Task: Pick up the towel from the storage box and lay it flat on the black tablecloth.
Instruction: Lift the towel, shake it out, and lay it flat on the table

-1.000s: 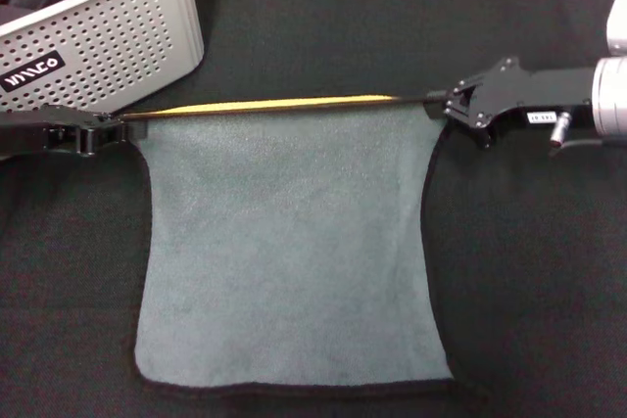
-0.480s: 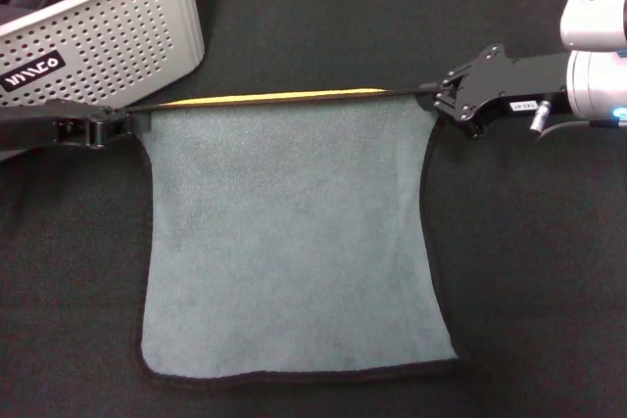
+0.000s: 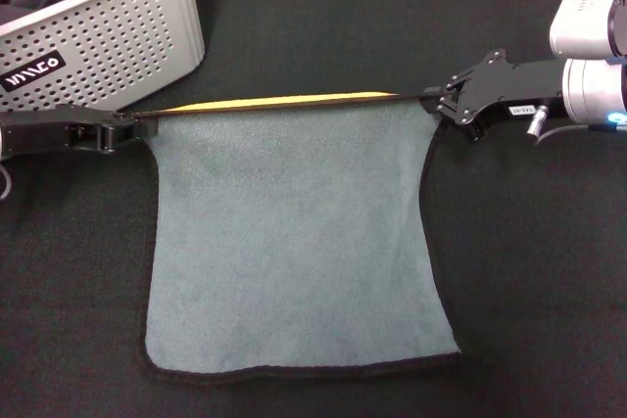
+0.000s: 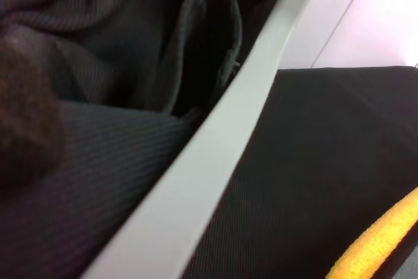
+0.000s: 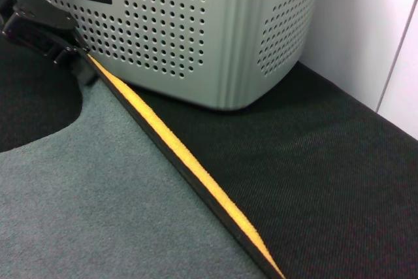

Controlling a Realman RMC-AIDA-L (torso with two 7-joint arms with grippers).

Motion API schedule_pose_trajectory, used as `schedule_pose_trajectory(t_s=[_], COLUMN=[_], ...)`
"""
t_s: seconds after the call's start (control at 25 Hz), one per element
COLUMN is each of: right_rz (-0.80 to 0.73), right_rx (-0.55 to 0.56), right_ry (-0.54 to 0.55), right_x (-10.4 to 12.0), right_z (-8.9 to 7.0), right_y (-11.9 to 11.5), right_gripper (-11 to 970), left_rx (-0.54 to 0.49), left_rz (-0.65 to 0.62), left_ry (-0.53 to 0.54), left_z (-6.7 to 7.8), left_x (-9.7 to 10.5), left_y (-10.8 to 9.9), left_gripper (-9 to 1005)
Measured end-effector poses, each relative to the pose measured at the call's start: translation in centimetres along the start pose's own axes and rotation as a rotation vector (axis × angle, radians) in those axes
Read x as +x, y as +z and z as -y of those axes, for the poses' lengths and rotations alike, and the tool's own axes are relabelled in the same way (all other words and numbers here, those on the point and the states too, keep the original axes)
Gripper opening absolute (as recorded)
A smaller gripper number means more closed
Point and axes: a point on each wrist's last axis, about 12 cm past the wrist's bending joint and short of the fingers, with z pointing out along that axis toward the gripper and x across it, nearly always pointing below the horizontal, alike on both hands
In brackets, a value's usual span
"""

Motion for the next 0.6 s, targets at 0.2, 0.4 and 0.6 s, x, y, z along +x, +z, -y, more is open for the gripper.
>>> schedule_pose_trajectory(t_s=[0.2, 0.4, 0.6], right_rz=[0.003, 0.01, 0.012], right_rx=[-0.005, -0.013, -0.013], right_ry=[-0.002, -0.007, -0.013], right_x=[0.1, -0.3, -0.6], right_z=[-0.2, -0.3, -0.3], right_y=[0.2, 0.4, 0.8], right_gripper=[129, 131, 132], left_rx=[-0.018, -0.03, -0.034], left_rz=[0.008, 0.012, 0.008], left_ry=[-0.003, 0.011, 0.019], left_z=[0.2, 0.6, 1.0], left_x=[0.0, -0.4, -0.5], left_y=[0.8, 2.1, 3.3], left_gripper=[47, 50, 53])
